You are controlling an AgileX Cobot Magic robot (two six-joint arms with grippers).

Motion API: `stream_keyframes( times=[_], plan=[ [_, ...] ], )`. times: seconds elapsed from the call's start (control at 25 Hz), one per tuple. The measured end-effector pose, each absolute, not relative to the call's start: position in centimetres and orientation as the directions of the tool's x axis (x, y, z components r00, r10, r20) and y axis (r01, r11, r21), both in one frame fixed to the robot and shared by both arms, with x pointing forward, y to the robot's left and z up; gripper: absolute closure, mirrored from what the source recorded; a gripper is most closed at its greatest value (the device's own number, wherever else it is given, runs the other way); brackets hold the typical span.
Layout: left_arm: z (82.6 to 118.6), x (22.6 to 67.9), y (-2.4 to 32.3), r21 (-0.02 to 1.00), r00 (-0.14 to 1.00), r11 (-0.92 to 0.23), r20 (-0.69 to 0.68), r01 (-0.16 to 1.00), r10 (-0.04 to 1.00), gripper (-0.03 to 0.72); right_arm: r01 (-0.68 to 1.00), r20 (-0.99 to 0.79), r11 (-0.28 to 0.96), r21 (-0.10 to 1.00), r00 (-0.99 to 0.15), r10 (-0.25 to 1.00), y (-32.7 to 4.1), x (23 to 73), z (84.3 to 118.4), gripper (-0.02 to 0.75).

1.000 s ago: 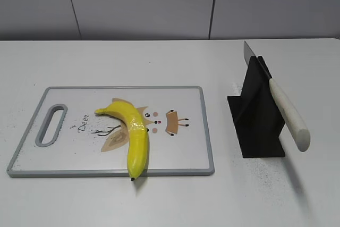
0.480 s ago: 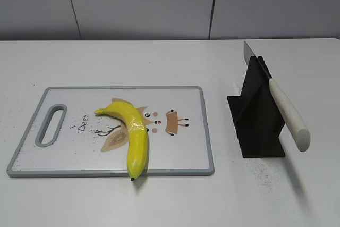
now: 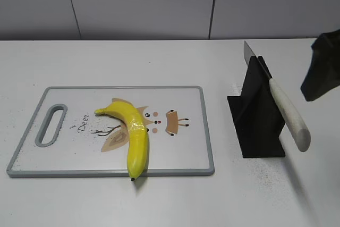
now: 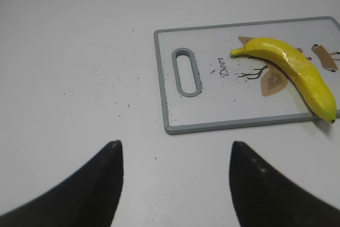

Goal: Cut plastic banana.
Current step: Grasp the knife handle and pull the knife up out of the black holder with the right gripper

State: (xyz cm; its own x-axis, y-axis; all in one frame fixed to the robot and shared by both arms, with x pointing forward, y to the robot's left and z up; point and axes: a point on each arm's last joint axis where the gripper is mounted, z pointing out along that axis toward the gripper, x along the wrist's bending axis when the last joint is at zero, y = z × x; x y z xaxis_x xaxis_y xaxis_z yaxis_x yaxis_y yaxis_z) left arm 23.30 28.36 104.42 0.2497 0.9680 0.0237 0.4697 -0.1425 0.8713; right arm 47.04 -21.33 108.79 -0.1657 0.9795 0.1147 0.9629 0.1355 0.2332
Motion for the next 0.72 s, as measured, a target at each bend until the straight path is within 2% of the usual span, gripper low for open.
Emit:
stream_keyframes(
  times=[0.4,0.52,0.72],
  plan=[
    [104.4,23.3,28.4,0.871,0.250,-0.144,0.025,0.469,0.968,0.095,0.993,0.113,0.117,-0.036,-0.112,0.987,-19.3,51.6,101.6,0.146],
    [104.4,23.3,28.4,0.871,0.250,-0.144,0.025,0.469,0.968,0.095,0.992,0.102,0.094,-0.089,-0.085,0.991,-19.2,52.2,100.1,0.150],
    [104.4,23.3,28.4,0.871,0.249,-0.142,0.023,0.470,0.968,0.095,0.991,0.093,0.068,-0.116,-0.057,0.994,-19.1,52.4,99.3,0.206]
  ],
)
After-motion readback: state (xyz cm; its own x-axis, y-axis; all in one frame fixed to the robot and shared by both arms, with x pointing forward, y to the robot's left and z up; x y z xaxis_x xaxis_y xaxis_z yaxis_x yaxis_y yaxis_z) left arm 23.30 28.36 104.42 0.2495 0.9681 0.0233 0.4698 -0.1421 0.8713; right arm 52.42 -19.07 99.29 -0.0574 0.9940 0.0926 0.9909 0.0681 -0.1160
